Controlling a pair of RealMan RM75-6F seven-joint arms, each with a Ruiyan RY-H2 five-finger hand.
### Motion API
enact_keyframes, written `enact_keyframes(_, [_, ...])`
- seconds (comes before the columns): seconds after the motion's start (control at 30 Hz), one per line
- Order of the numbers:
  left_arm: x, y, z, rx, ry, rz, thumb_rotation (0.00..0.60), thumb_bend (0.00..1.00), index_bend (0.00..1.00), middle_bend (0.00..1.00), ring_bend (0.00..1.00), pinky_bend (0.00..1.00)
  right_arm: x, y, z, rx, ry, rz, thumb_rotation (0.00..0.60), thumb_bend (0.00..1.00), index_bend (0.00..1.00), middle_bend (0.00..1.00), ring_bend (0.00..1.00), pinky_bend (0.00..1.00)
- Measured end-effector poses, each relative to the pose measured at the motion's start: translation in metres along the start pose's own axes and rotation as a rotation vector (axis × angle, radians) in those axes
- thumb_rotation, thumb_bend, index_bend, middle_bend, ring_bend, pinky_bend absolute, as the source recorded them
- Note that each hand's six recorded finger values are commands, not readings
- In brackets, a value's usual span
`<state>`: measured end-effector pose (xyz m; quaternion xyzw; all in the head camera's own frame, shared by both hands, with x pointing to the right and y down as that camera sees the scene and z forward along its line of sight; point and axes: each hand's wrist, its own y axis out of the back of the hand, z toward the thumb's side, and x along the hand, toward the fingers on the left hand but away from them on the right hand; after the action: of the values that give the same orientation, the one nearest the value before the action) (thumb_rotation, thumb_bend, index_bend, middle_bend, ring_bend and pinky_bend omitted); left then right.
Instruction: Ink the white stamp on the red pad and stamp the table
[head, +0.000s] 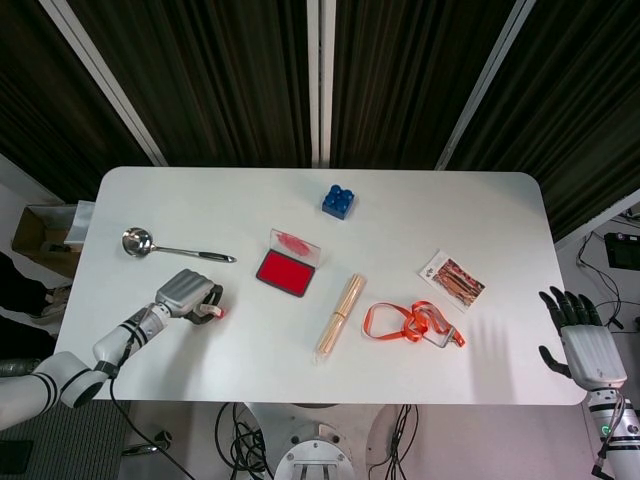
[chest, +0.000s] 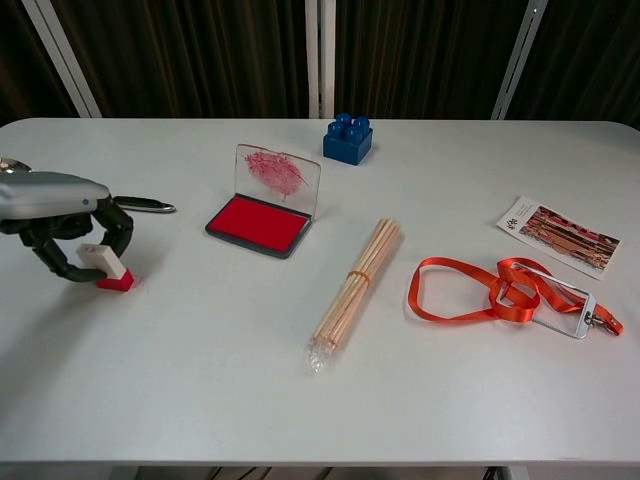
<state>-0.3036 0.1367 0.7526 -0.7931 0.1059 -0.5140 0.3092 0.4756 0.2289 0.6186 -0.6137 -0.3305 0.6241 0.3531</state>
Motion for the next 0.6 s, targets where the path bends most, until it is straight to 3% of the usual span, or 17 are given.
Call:
enact_keyframes(0.27, [-0.0019, 0.0005, -0.0008, 0.007, -0.008, 0.002, 0.600, 0.34, 0.39, 0.43, 0.91, 0.99, 0.0001, -0.0001, 0.0003, 0.005, -0.003, 0.007, 0.600, 0.23, 0.00, 0.00, 0.00, 0.00])
enact_keyframes(0.6, [-0.0050, 0.0031, -0.0002, 0.011, -0.017, 0.011, 0.600, 0.34, 0.38, 0.40, 0.91, 0.99, -0.0004, -0.0010, 0.0001, 0.009, -0.009, 0.016, 0.600, 0.23, 0.00, 0.00, 0.00, 0.00])
